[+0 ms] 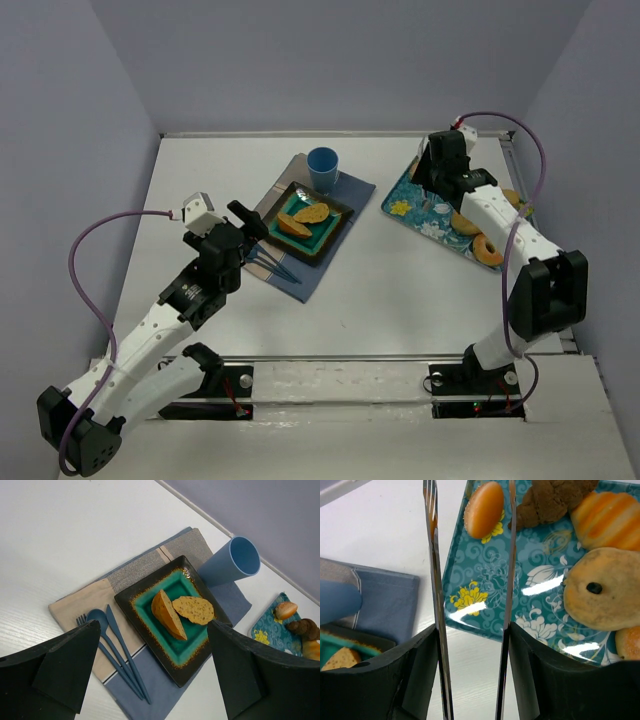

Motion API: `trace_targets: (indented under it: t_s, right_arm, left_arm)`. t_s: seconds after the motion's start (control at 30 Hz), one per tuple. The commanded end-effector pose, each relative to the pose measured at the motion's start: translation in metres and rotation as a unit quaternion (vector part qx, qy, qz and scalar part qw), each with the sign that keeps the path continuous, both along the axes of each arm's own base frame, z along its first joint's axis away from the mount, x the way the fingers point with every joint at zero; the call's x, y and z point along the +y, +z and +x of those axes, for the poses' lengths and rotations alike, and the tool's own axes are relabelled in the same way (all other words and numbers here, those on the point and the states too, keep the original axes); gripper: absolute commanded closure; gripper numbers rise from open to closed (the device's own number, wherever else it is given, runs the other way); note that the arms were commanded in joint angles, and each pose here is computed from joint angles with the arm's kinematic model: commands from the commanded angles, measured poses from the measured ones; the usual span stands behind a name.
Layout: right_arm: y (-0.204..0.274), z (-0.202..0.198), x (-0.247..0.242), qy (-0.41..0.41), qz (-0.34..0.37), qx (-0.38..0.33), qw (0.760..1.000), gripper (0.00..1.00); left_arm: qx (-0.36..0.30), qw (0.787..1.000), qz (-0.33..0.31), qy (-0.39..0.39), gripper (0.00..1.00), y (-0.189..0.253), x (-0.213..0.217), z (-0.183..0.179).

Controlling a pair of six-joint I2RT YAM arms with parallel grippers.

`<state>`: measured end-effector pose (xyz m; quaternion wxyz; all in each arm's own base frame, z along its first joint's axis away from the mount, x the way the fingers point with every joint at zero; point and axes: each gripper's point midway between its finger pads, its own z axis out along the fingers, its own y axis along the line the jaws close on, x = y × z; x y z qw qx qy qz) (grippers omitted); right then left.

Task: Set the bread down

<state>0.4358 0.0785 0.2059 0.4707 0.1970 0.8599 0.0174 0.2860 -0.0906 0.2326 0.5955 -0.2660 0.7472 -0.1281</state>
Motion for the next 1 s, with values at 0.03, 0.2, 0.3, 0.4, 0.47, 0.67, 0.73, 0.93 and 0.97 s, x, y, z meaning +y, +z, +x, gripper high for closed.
trace_targets:
  t_s: [0.03, 0.2, 0.3, 0.4, 0.47, 0.67, 0.73, 0.93, 0.97]
  right_arm:
    - [0.001, 0.035, -0.011, -0.008, -0.033, 0.02, 0.999, 0.39]
    - [-0.017, 0.052, -0.008, -0.002, -0.034, 0.045, 0.998, 0.38]
    - [-0.028, 0.06, -0.009, -0.004, -0.031, 0.057, 0.998, 0.37]
    - [-0.038, 0.065, -0.01, -0.007, -0.027, 0.069, 0.997, 0.37]
    - [-0.044, 0.067, -0.008, -0.004, -0.025, 0.075, 0.997, 0.37]
    - [-0.066, 0.081, -0.001, 0.014, -0.014, 0.094, 0.995, 0.37]
    - [-0.072, 0.086, 0.003, 0.018, -0.008, 0.097, 0.995, 0.37]
    - [-0.08, 0.084, -0.003, -0.004, 0.003, 0.104, 0.995, 0.43]
    - [-0.079, 0.082, -0.006, -0.012, -0.002, 0.102, 0.995, 0.46]
  left_arm:
    - [-0.011, 1.0, -0.003, 0.024, 0.01, 0.003, 0.006, 0.004]
    - [-0.01, 1.0, -0.001, 0.024, 0.01, 0.003, 0.005, 0.006]
    - [-0.01, 1.0, -0.001, 0.026, 0.01, 0.003, 0.006, 0.006]
    - [-0.011, 1.0, -0.003, 0.024, 0.01, 0.003, 0.005, 0.005]
    - [-0.01, 1.0, -0.002, 0.024, 0.01, 0.002, 0.005, 0.005]
    - [-0.011, 1.0, -0.003, 0.024, 0.01, 0.003, 0.005, 0.006]
    - [-0.01, 1.0, -0.002, 0.024, 0.01, 0.002, 0.005, 0.005]
    - [-0.011, 1.0, -0.003, 0.024, 0.01, 0.002, 0.006, 0.005]
    - [-0.012, 1.0, -0.004, 0.024, 0.01, 0.003, 0.006, 0.005]
